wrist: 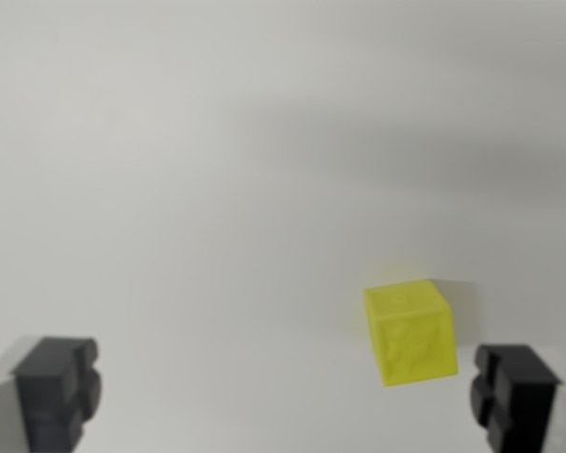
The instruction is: Pick yellow cube
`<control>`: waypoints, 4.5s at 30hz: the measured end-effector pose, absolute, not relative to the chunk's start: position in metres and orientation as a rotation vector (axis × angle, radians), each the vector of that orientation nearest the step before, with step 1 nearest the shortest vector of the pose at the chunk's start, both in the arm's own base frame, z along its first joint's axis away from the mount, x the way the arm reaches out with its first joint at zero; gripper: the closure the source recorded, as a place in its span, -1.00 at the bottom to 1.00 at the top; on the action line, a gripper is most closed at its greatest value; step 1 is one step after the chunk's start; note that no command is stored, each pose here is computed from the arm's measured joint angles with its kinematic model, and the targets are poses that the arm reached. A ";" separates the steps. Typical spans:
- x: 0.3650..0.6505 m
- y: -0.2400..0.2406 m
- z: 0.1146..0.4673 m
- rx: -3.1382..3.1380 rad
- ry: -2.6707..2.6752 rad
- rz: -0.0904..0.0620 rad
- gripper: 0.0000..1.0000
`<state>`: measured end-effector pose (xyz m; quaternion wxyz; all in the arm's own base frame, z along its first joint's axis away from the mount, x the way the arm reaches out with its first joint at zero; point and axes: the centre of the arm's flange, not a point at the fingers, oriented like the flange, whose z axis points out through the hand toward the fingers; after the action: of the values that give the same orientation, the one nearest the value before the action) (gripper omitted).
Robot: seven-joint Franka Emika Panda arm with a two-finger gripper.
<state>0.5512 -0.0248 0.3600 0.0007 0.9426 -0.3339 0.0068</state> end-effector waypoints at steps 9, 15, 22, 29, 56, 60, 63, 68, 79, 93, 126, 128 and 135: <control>0.539 -0.037 0.338 2.973 -1.010 0.019 -1.00; 0.531 -0.045 0.323 2.982 -0.985 0.018 -1.00; 0.522 -0.055 0.305 2.992 -0.955 0.016 -1.00; 0.513 -0.064 0.288 3.001 -0.926 0.014 -1.00; 0.477 -0.101 0.221 3.035 -0.814 0.006 -1.00; 0.472 -0.106 0.211 3.039 -0.797 0.005 -1.00; 0.468 -0.110 0.203 3.043 -0.784 0.004 -1.00; 0.462 -0.117 0.191 3.048 -0.762 0.003 -1.00; 0.448 -0.130 0.165 3.057 -0.725 0.000 -1.00; 0.448 -0.131 0.130 3.060 -0.715 -0.002 -1.00; 0.448 -0.131 0.168 3.060 -0.708 -0.002 1.00; 0.448 -0.131 0.173 3.060 -0.708 -0.001 1.00; 0.448 -0.131 0.191 3.060 -0.709 -0.001 1.00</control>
<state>0.4480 -0.1308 0.1909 0.0001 0.9742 -0.2255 -0.0004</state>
